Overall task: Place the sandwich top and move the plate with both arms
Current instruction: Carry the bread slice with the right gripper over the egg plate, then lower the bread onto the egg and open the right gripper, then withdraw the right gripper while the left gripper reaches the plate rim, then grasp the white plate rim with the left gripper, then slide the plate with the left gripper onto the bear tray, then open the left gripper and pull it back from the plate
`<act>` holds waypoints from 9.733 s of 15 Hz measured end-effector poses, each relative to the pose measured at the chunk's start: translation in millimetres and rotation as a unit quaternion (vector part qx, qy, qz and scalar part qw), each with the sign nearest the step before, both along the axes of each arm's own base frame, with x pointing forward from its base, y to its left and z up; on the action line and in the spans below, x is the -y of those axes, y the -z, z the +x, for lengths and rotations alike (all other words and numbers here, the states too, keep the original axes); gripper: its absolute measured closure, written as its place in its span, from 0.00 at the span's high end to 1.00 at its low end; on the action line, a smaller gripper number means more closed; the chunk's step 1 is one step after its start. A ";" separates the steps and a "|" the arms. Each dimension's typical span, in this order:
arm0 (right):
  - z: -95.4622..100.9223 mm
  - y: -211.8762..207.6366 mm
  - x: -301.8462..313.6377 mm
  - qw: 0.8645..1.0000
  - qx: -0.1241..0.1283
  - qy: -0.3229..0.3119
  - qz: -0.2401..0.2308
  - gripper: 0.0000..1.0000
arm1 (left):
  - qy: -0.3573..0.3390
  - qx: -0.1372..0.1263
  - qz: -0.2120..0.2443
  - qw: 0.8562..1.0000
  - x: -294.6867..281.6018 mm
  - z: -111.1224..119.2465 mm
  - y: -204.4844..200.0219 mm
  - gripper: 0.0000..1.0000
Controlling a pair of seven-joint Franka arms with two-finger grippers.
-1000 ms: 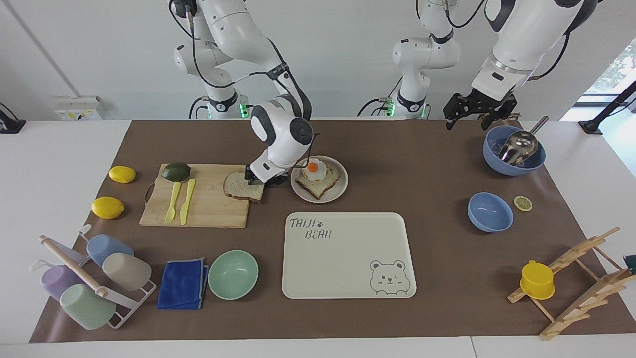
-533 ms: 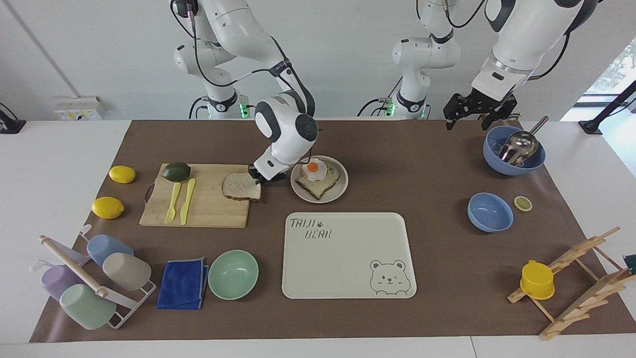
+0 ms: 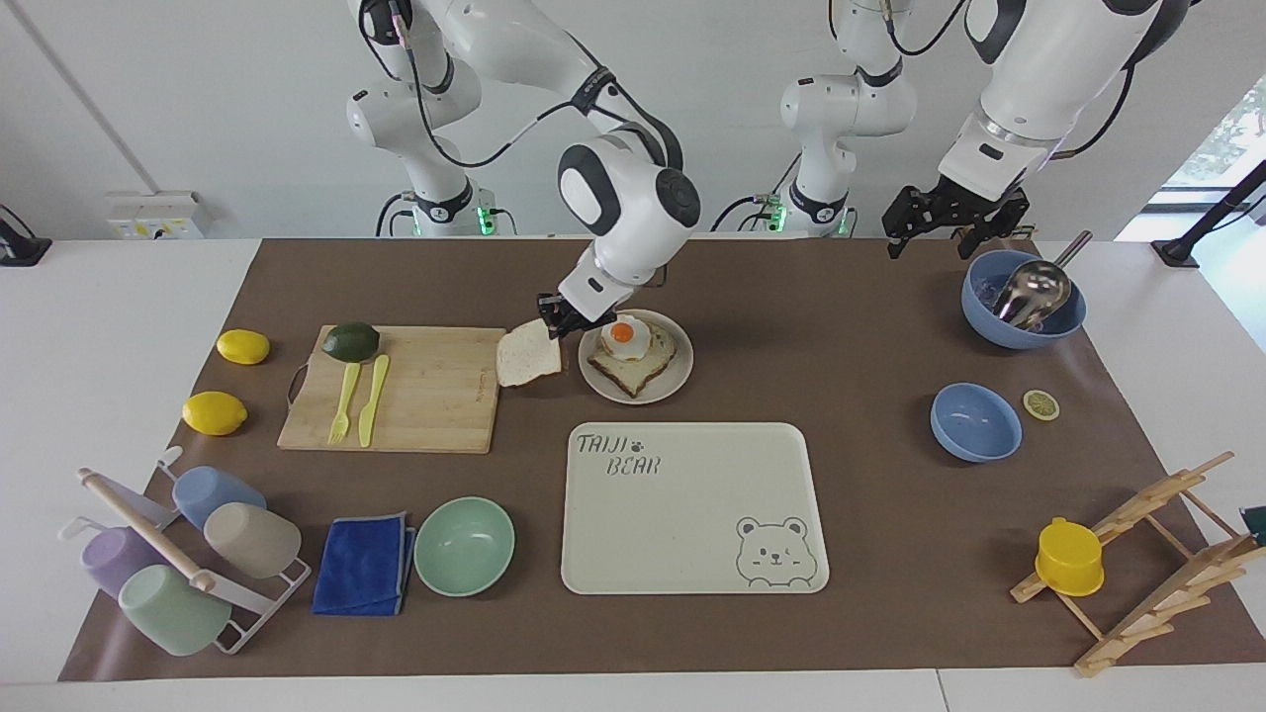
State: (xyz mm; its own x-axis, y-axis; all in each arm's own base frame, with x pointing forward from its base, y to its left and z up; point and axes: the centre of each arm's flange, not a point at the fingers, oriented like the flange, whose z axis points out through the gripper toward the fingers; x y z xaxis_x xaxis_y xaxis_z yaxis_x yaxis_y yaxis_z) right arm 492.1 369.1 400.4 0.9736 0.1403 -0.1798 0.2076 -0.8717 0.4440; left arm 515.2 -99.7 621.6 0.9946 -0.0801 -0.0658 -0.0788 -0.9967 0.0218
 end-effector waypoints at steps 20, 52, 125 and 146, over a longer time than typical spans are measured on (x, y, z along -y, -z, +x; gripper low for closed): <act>-39.8 40.6 -96.4 0.990 0.045 0.036 0.128 0.37 | -0.015 -0.001 0.000 1.000 -15.8 2.7 0.9 1.00; 54.8 -195.0 340.2 0.979 -0.011 0.100 0.177 1.00 | 0.062 -0.005 -0.041 0.997 214.1 -71.4 267.0 0.97; 48.3 -201.6 400.1 0.970 0.027 0.104 0.219 1.00 | -0.113 0.006 -0.206 0.972 156.8 148.7 285.1 0.04; 48.5 -201.9 400.1 0.970 0.028 0.104 0.219 1.00 | -0.065 0.043 -0.067 0.995 49.6 131.7 119.8 1.00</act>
